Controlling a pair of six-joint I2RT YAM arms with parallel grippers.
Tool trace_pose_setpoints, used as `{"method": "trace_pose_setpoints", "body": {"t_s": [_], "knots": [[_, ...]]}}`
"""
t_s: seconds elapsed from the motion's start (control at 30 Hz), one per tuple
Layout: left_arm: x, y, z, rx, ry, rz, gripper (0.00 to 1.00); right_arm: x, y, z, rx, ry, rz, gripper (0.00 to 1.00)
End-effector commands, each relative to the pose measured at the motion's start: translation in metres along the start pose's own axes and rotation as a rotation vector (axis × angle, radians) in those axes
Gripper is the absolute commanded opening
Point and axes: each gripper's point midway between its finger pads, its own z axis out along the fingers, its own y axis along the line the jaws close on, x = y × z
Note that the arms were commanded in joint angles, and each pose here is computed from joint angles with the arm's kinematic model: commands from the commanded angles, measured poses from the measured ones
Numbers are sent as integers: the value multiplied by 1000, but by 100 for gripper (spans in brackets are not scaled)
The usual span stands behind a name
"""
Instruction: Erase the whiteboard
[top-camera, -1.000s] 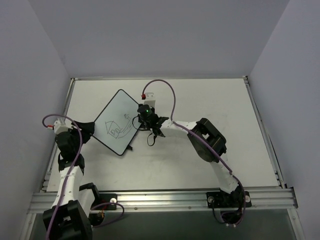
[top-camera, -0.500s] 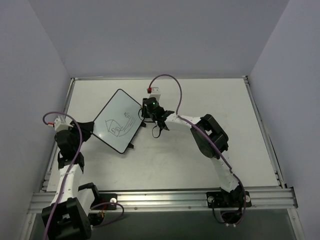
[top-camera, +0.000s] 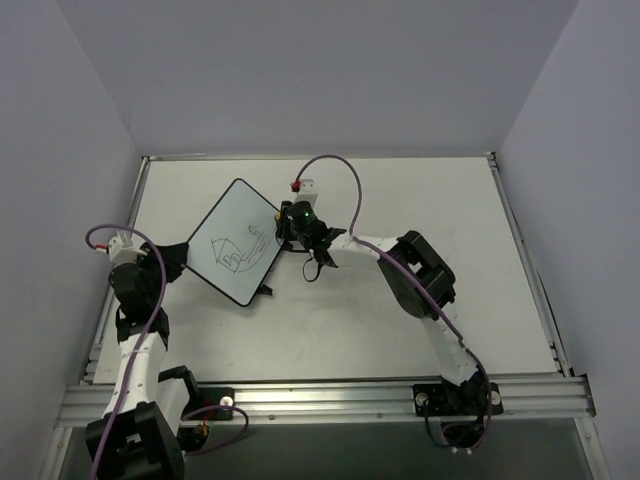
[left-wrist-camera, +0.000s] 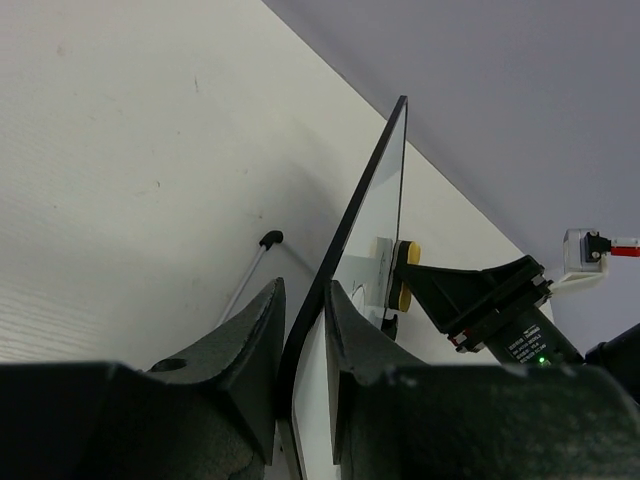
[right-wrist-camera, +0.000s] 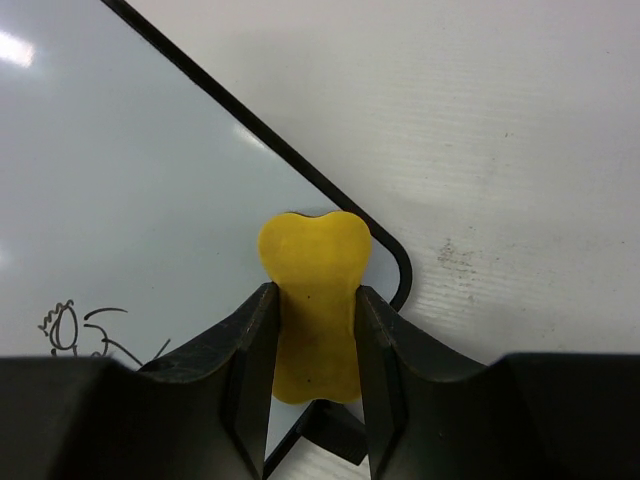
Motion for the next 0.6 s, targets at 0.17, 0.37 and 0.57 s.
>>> {"method": "trace_pose_setpoints", "body": {"t_s": [0.17, 0.37, 0.57], "knots": [[1, 8, -4, -18, -40, 34, 3, 19, 43, -8, -87, 2, -13, 0], [5, 10, -4, -20, -34, 37, 2, 25, 77, -19, -158, 3, -24, 0], [8, 12, -6, -27, -28, 41, 10, 28, 101, -34, -209, 2, -23, 0]]}}
